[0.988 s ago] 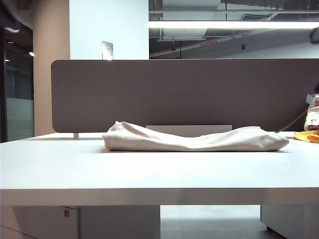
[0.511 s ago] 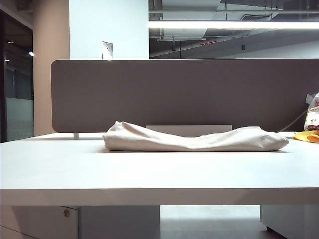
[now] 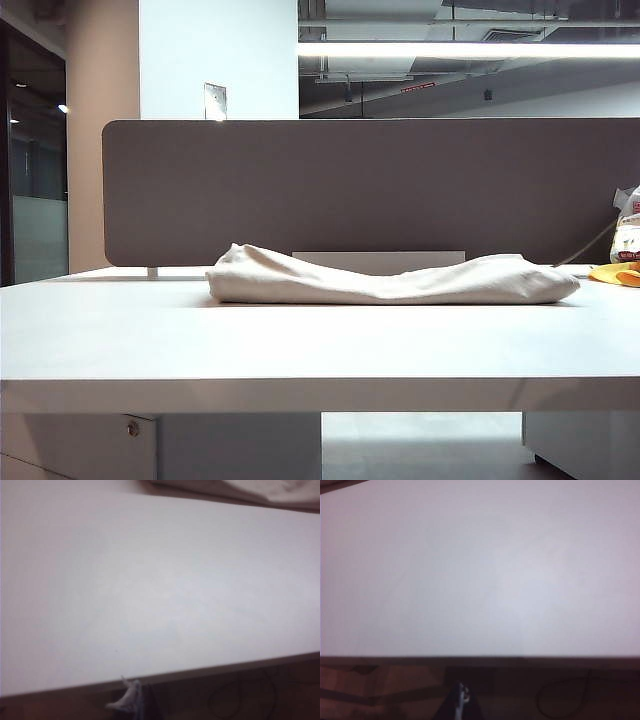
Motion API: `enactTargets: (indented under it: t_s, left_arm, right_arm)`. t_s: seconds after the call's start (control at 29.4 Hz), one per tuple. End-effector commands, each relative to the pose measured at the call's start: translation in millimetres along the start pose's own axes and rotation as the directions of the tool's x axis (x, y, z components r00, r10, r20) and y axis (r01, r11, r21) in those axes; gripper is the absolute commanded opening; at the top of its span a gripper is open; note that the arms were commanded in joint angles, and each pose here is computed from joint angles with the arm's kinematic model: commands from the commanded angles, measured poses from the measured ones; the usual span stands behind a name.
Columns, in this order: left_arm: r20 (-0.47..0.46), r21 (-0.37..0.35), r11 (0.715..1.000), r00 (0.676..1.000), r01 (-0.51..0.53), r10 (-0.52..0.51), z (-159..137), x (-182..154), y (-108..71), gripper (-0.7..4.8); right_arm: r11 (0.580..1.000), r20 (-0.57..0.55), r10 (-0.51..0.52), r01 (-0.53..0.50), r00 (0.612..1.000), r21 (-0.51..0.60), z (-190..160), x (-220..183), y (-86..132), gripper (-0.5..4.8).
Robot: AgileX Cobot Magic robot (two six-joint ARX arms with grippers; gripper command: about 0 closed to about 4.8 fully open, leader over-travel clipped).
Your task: Fold the bottom side of the T-shirt horizontally towards the center, about one-third of the way, then fold the sleeve back towards the center, creating a straight line along the edge of the T-shirt, and finally fold the bottom of the T-shirt up towards the top, creating a neat rectangle.
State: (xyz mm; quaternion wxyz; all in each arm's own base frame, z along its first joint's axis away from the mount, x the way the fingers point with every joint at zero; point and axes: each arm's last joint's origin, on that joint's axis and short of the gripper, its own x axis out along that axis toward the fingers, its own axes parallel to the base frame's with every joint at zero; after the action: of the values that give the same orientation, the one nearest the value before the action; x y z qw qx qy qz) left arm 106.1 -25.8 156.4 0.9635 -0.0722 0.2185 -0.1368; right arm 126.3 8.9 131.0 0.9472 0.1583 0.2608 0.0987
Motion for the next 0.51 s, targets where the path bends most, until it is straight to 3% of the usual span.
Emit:
enactTargets:
  t_s: [0.03,0.31,0.51]
  left_arm:
    - [-0.003,0.006,1.000,1.000,0.009,-0.009,-2.2,1.0,0.2,-0.06]
    - [-0.009,0.007,0.995,0.995,0.098,-0.097,-1.7,0.8,-2.5,-0.05]
    - [0.005,0.001,1.000,1.000,0.003,-0.003,-1.5,0.9,0.4,-0.05]
  right_arm:
    - [1.000,0.000,0.002,-0.002,1.000,0.002,-5.8,1.0,-1.8,-0.06]
    - [1.000,-0.016,-0.003,0.003,1.000,0.007,-8.6,1.2,-2.6,-0.05]
    - [1.000,-0.018,-0.004,0.004,1.000,0.007,-8.8,1.2,-2.7,-0.05]
